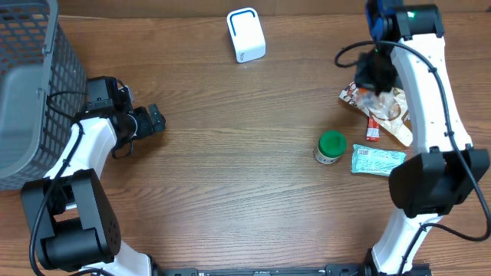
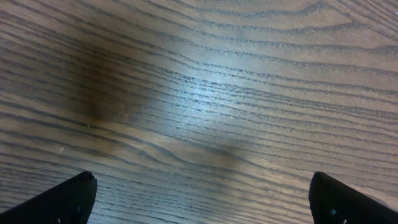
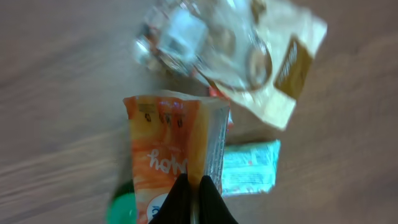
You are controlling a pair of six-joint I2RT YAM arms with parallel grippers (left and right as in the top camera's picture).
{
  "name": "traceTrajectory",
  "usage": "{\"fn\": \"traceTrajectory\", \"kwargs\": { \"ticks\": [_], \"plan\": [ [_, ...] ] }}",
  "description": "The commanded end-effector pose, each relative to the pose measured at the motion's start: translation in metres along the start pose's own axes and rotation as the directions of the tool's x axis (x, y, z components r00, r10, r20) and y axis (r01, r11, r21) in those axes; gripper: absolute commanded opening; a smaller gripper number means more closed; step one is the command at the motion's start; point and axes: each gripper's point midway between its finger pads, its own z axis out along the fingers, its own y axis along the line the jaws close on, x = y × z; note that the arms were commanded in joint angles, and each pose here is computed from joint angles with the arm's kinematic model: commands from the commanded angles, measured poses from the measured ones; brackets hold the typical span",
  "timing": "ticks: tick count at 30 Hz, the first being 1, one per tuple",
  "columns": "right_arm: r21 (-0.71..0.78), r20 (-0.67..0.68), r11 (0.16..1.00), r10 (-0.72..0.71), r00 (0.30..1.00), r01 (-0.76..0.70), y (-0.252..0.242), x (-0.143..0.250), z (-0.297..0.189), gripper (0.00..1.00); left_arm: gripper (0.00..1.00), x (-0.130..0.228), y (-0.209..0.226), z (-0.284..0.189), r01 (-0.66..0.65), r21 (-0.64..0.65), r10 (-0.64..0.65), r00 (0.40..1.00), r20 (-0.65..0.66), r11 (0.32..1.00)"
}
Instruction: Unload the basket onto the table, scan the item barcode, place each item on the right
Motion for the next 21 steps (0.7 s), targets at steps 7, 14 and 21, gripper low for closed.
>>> {"fn": "traceTrajectory", "kwargs": {
  "ticks": [7, 14, 21],
  "plan": [
    [0.042, -0.171, 0.996, 0.083, 0.982, -0.077, -0.025, 0.032, 0.09, 0.04, 1.0, -0.006, 0.003, -0.001, -0.016, -0.013, 0.016, 1.0, 0.015, 1.0],
    [0.042, -0.161, 0.992, 0.127, 0.979, -0.122, -0.034, 0.033, 0.122, 0.42, 1.0, -0.006, 0.003, -0.001, -0.016, -0.013, 0.016, 1.0, 0.015, 1.0],
    [-0.153, -0.161, 0.974, 0.14, 0.977, -0.165, 0.002, 0.026, 0.079, 0.49, 1.0, -0.006, 0.003, -0.001, -0.016, -0.013, 0.016, 1.0, 0.015, 1.0]
  ]
}}
